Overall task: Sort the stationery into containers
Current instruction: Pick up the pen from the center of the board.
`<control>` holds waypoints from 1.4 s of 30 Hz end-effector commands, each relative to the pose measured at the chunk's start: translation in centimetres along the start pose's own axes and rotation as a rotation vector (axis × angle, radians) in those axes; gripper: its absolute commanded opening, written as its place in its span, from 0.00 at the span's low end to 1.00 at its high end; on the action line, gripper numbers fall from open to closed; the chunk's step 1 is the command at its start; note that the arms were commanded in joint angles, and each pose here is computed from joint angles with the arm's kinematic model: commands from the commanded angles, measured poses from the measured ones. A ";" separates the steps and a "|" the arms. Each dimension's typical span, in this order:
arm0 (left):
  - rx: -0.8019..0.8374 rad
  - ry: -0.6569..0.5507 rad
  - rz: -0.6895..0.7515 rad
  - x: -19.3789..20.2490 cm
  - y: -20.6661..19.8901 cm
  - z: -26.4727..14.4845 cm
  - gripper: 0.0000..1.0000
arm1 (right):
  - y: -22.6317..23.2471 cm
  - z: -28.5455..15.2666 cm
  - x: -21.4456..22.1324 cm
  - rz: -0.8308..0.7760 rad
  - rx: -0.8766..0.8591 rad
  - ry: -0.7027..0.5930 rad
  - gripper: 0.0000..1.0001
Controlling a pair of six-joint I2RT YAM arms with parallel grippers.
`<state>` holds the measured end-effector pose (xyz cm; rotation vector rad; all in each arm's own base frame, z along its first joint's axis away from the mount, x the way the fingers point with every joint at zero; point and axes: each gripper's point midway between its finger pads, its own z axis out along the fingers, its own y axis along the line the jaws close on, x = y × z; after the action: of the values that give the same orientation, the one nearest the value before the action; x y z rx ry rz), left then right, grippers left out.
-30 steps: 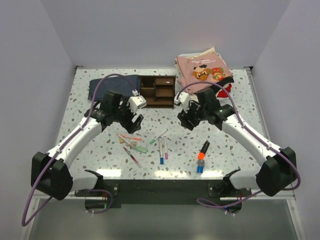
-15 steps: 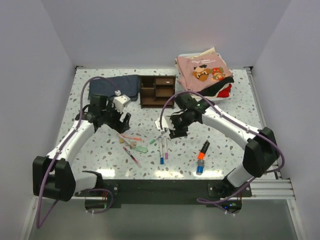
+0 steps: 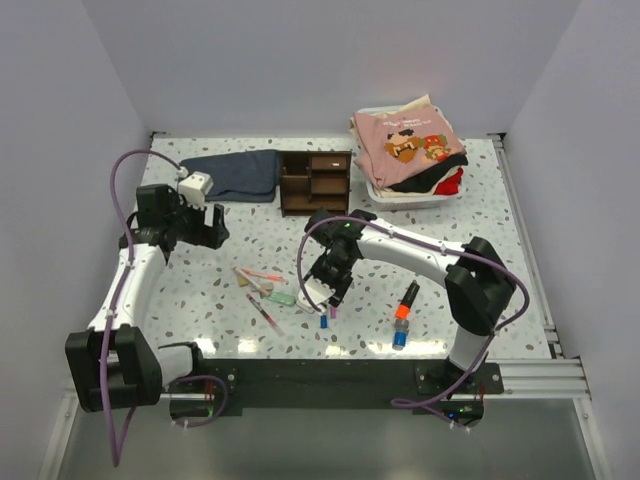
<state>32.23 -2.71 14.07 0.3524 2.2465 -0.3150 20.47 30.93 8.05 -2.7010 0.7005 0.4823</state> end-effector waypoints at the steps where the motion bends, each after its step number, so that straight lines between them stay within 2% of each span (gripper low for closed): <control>1: -0.052 -0.159 -0.012 -3.3 0.4 -1.8 0.92 | -0.3 -0.1 -0.5 -0.173 -0.057 0.010 0.46; 5: -0.071 -0.166 -0.030 -2.6 0.6 -2.1 0.92 | 0.4 1.0 -0.8 -0.238 -0.112 -0.004 0.39; 13: -0.103 -0.162 -0.063 -1.5 1.0 -2.9 0.92 | 0.5 3.1 -1.0 -0.293 -0.147 -0.009 0.39; 23: -0.125 -0.170 -0.081 -1.5 1.6 -3.3 0.92 | 1.4 5.2 0.6 -0.338 -0.202 0.051 0.39; 34: -0.124 -0.171 -0.093 -1.6 1.8 -3.5 0.92 | 1.6 7.0 1.3 -0.318 -0.211 0.086 0.37; 40: -0.115 -0.168 -0.099 -1.5 1.7 -3.2 0.92 | 2.4 8.2 2.1 -0.306 -0.264 0.106 0.29; 42: -0.108 -0.165 -0.100 -1.4 1.6 -3.1 0.92 | 2.7 8.5 2.4 -0.291 -0.296 0.108 0.17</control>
<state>30.97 -0.26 15.92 0.1549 2.1472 -0.2456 18.77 30.96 1.46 -2.9950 0.2801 0.3887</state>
